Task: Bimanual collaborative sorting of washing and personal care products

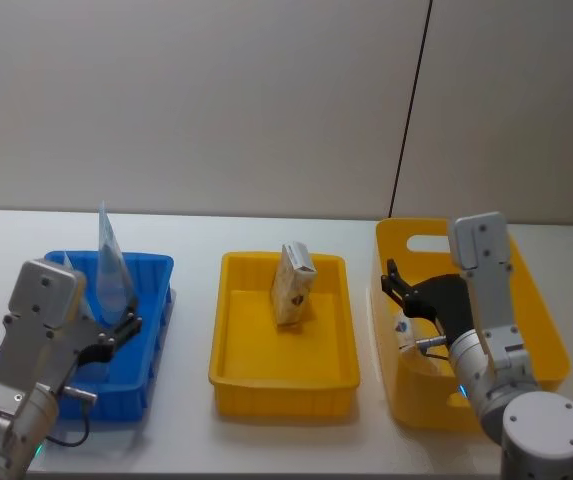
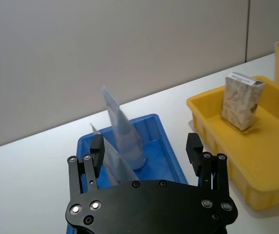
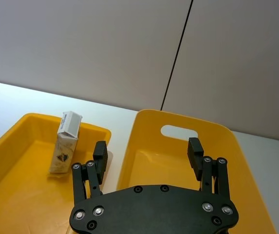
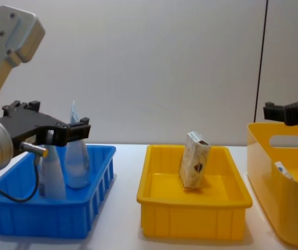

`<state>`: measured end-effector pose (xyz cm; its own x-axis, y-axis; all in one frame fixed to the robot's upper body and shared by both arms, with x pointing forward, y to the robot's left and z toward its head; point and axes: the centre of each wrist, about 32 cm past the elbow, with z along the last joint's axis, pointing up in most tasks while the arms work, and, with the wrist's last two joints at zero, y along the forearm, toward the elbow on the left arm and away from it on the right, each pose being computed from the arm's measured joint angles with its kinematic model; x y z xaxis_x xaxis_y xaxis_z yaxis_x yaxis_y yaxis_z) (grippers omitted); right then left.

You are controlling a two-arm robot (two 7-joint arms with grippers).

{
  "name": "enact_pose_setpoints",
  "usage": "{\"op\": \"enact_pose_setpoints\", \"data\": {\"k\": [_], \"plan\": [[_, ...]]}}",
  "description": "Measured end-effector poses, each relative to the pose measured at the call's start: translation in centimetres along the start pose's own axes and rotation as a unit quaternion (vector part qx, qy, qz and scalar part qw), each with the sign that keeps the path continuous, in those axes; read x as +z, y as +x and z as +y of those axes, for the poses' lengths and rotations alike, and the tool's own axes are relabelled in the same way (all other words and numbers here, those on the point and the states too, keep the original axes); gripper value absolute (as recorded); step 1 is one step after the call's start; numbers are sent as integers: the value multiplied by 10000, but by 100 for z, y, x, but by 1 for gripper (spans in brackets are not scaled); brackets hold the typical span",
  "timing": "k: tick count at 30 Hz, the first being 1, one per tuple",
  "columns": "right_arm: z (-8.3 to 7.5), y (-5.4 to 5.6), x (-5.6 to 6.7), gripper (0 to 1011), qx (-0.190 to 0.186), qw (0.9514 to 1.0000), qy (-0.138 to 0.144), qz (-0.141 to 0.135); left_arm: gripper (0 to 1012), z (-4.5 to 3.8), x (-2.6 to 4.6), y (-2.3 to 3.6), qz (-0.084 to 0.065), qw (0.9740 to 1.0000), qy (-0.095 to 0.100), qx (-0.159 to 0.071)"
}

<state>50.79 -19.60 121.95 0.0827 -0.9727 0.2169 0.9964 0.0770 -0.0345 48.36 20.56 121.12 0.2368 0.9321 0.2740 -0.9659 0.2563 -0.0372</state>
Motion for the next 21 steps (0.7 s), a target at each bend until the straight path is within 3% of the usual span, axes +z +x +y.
{"op": "enact_pose_setpoints", "data": {"k": [8,21], "plan": [[-5,-1,4,1004,23,10000,19,2,1002,-38,13,30,134,9993,270,233],[-9,-1,6,1004,38,10000,31,1,1001,-234,-28,74,601,9955,616,386]]}}
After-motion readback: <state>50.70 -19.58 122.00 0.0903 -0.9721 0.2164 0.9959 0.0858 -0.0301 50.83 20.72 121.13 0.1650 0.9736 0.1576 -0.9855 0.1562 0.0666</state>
